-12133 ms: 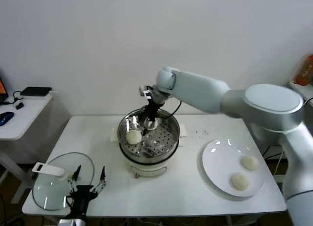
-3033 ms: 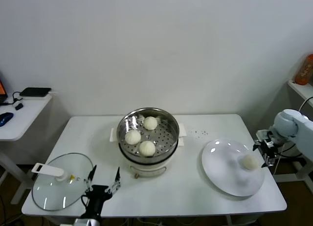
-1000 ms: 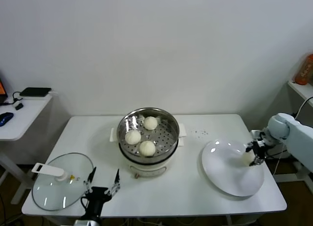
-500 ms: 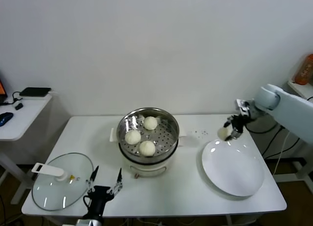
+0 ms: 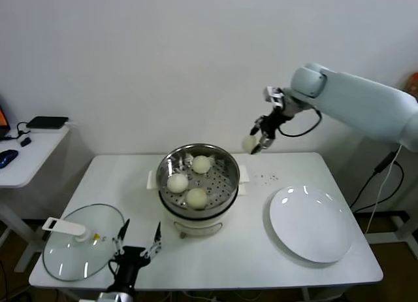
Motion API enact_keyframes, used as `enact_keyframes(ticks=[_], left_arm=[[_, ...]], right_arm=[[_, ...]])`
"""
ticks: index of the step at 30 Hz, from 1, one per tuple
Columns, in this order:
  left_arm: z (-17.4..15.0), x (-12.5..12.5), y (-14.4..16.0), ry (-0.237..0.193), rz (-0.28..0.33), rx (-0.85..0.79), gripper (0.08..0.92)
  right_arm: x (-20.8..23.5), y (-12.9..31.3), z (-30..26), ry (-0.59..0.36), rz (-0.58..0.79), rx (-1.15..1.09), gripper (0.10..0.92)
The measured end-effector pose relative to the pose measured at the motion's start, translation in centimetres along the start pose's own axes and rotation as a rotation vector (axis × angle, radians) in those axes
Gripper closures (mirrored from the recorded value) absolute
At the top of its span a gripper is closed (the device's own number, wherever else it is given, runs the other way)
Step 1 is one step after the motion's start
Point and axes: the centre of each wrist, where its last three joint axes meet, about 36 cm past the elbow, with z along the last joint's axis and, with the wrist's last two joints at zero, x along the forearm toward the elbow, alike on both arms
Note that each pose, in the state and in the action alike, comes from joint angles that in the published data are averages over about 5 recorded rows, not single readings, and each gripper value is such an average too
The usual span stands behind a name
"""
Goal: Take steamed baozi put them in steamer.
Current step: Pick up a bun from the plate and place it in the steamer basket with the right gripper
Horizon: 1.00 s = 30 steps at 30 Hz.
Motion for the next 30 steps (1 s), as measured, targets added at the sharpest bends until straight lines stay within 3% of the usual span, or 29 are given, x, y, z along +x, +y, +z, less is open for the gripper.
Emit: enact_keyframes(ticks=[12, 30], left_arm=[[-0.5, -0.3, 0.7, -0.01, -0.001, -0.015, 0.177], [-0.5, -0.5, 0.9, -0.013, -0.003, -0.014, 0.177]], right_arm=[[-6.5, -0.1, -8.5, -0.006, -0.08, 0.082, 0.361], [-13.7, 1.5, -7.7, 0.069, -0.157, 0.108, 0.361]])
